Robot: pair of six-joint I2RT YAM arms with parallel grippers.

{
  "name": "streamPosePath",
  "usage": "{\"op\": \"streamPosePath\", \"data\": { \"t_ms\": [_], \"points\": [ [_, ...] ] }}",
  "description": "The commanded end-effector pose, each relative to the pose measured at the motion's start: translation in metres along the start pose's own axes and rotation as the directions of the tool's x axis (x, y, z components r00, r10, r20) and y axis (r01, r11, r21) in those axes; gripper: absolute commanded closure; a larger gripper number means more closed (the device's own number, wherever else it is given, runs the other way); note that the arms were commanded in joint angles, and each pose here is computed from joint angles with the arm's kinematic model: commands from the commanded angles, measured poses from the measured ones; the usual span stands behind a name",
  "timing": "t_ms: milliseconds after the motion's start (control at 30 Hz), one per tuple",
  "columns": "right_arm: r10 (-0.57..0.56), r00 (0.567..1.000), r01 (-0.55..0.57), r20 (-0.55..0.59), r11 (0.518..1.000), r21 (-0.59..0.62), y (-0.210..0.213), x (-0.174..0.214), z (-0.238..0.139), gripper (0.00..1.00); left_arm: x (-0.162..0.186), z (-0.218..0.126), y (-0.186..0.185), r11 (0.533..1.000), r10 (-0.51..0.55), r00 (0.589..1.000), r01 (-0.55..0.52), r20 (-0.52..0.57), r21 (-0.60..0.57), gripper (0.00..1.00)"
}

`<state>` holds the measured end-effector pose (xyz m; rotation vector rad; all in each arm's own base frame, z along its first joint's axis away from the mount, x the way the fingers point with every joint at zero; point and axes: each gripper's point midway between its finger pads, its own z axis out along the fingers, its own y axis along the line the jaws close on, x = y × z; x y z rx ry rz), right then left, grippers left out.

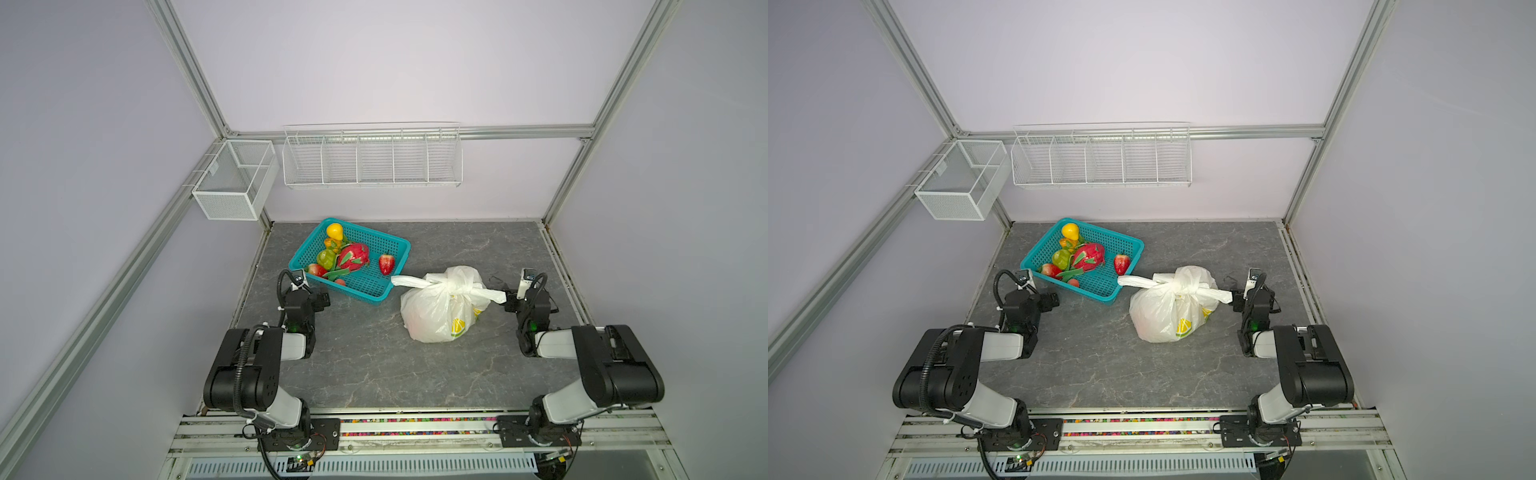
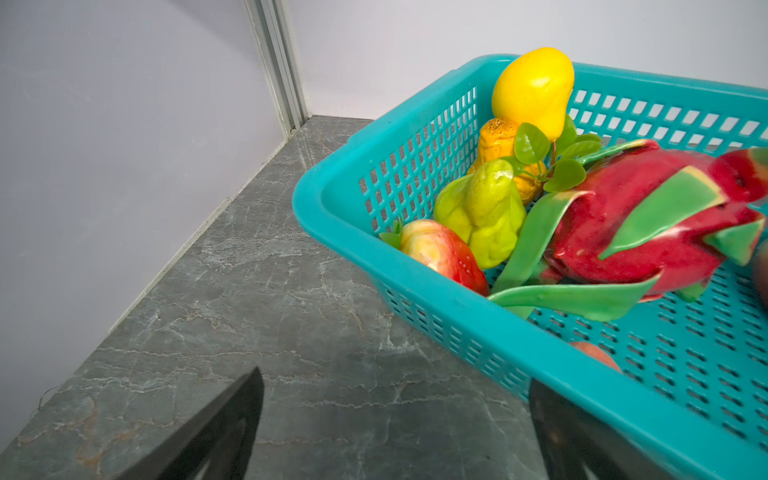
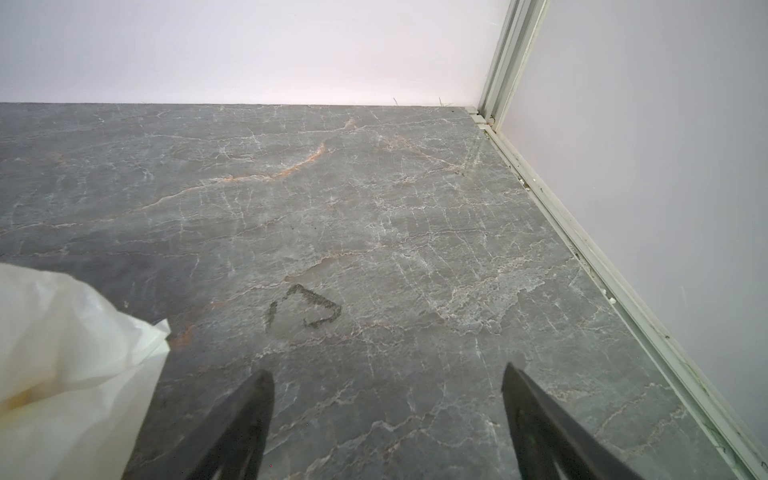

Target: Place the fake fruits into the plastic bag and tie a complex knot

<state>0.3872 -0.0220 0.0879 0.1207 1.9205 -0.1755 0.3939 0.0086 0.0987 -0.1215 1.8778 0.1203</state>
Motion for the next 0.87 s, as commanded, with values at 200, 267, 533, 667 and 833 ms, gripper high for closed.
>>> {"op": "streamPosePath", "data": {
  "t_ms": [200,267,533,667,833],
  "points": [
    [-0.016,1.000,0.016,0.023,1.000,0.008,-0.0011,-0.0075,-0.0003,0.11,-0.0184,0.0043,0.0001,1.000,-0.004,0.999,0.004,0.054,-0.003,0.01],
    [-0.015,1.000,0.015,0.023,1.000,0.008,-0.0010,-0.0077,0.0001,0.11,-0.0186,0.0042,0.0001,1.000,-0.003,0.999,0.004,0.054,-0.003,0.01],
    [-0.017,1.000,0.017,0.024,1.000,0.007,-0.0004,-0.0079,-0.0001,0.11,-0.0190,0.0040,0.0002,1.000,-0.003,0.998,0.003,0.057,-0.003,0.01],
    [-0.027,0.999,0.027,0.026,1.000,0.005,0.0015,-0.0078,-0.0006,0.11,-0.0186,0.0041,0.0003,1.000,-0.003,0.998,0.003,0.056,-0.004,0.01],
    [-0.024,0.999,0.024,0.028,1.000,0.004,0.0011,-0.0086,-0.0002,0.11,-0.0188,0.0040,-0.0001,1.000,-0.003,0.998,0.003,0.057,-0.001,0.01]
  ]
}}
